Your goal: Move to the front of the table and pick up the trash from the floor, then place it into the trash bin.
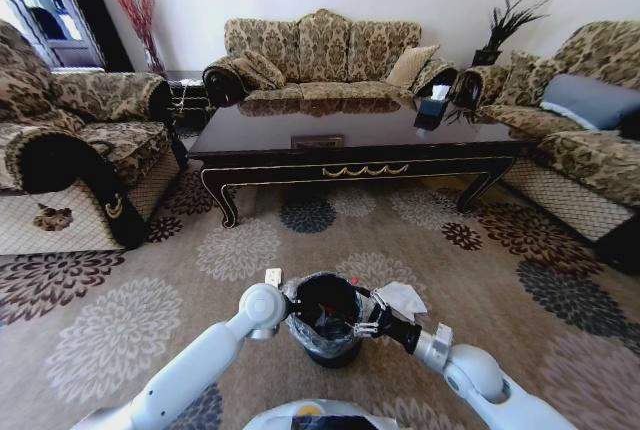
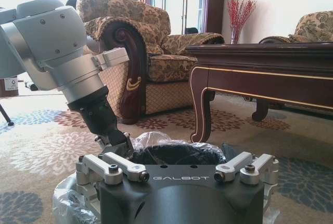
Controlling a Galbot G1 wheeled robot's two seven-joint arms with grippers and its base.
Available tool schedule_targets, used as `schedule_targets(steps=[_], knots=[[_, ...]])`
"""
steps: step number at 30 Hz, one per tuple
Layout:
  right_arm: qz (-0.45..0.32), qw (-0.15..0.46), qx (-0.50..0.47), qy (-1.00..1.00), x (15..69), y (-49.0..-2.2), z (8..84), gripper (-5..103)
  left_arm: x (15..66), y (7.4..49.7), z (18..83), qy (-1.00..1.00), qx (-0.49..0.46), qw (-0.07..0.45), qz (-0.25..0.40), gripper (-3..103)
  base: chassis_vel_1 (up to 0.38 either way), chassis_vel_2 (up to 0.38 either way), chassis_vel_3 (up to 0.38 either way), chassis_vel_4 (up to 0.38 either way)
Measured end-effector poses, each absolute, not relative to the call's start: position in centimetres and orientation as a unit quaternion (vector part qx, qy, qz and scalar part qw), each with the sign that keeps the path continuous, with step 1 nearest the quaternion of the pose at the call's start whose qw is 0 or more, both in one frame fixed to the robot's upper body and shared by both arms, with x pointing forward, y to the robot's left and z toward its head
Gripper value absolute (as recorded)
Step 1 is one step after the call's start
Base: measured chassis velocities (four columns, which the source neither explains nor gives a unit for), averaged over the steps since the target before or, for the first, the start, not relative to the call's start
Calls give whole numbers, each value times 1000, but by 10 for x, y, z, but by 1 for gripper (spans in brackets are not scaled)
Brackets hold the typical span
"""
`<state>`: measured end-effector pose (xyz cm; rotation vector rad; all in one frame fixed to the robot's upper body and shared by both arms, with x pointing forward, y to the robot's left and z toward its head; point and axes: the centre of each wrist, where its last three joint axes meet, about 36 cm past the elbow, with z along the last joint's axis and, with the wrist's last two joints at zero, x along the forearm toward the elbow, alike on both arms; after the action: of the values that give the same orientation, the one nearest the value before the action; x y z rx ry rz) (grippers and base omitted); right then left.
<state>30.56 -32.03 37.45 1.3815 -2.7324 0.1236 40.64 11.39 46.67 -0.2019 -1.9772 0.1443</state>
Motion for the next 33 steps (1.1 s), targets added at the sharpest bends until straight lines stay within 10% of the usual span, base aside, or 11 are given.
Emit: schedule_targets(steps=[17,33], knots=[[25,24,431,-901,313,-324,376,100,409,131,467,-836,-67,540,65,0,0,0,0,0],[11,44,302,-952,370,-429,325,100,407,182,469,-838,-19,537,91,0,0,0,0,0]])
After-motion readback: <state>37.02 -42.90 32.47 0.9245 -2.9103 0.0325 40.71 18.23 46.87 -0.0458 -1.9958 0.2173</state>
